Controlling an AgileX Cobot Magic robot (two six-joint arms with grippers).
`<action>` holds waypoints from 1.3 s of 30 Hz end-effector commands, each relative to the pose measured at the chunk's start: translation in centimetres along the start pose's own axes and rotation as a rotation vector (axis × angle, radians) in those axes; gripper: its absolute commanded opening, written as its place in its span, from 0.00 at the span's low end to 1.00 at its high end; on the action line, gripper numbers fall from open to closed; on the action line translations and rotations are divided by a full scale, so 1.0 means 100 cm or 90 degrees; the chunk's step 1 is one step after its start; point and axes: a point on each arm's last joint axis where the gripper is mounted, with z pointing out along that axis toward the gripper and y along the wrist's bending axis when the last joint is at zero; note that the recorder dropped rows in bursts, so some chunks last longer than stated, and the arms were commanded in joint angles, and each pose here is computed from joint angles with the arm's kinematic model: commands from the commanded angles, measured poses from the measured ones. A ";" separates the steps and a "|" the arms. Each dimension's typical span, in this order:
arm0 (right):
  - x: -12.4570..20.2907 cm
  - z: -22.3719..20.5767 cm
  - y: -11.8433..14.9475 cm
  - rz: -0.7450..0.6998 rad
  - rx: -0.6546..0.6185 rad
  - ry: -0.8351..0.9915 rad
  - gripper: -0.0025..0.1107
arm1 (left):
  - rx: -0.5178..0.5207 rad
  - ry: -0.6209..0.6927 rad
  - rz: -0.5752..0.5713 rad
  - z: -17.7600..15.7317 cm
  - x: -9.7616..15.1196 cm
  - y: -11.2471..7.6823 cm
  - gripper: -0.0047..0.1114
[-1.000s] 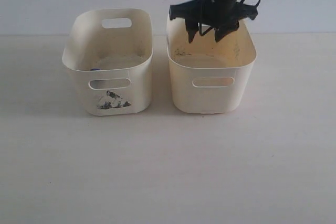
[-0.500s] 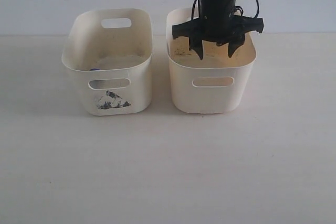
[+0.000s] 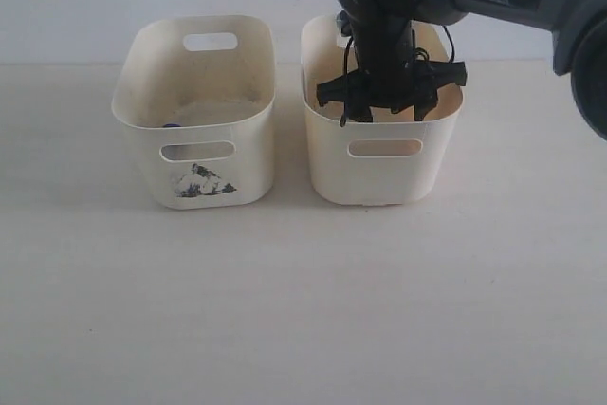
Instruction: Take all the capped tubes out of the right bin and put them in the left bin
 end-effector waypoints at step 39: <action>-0.021 -0.033 0.014 -0.035 -0.015 -0.094 0.55 | -0.002 -0.014 -0.004 -0.001 -0.003 0.000 0.08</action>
